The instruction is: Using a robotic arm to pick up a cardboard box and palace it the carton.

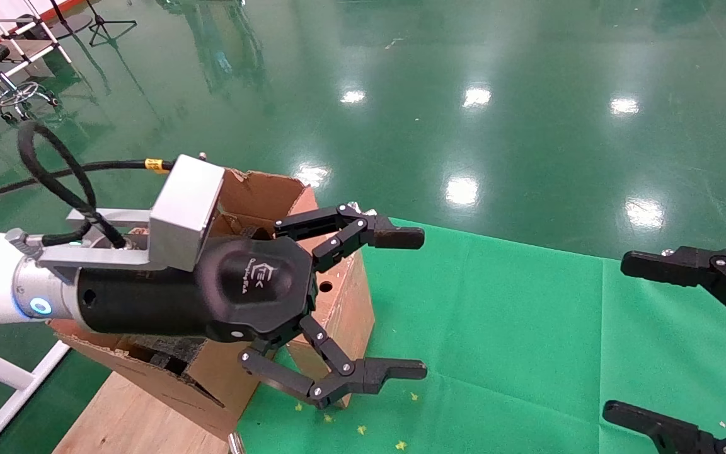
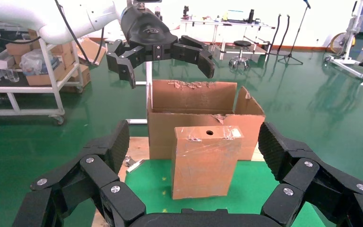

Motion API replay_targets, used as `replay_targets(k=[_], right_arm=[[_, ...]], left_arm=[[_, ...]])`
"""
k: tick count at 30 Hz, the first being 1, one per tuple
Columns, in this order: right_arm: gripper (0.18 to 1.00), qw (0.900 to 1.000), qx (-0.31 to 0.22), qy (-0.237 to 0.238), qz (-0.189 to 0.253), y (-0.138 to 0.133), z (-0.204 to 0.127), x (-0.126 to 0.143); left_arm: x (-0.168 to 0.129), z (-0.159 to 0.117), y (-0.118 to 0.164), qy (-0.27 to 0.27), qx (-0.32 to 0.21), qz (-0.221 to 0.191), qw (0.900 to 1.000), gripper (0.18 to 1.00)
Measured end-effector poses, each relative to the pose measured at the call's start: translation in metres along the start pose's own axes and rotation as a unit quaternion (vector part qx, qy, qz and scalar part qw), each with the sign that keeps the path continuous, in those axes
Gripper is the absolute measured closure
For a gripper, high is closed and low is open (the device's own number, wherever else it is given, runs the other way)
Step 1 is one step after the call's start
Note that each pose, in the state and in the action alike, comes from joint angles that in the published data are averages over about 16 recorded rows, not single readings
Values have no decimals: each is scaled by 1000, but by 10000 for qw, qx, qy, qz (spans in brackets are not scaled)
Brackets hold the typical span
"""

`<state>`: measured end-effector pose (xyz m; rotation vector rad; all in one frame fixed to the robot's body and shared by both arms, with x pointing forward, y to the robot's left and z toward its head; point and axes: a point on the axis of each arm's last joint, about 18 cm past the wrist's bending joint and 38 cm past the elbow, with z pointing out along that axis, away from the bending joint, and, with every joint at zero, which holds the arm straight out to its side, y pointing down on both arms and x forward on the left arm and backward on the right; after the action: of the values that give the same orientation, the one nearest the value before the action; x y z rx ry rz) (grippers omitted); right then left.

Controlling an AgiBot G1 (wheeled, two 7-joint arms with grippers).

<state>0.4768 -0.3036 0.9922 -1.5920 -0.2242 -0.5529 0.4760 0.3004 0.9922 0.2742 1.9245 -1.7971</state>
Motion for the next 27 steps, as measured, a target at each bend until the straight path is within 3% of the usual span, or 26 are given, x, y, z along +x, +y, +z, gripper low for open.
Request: replay_targets(k=[14, 27], right_arm=[[178, 10000, 0, 0, 0, 0, 0, 0], [203, 10000, 0, 1, 0, 0, 0, 0]], left_arm=[[-2, -1, 2, -56, -60, 10, 10000, 184], [-24, -12, 21, -768, -767, -151, 9940, 184]])
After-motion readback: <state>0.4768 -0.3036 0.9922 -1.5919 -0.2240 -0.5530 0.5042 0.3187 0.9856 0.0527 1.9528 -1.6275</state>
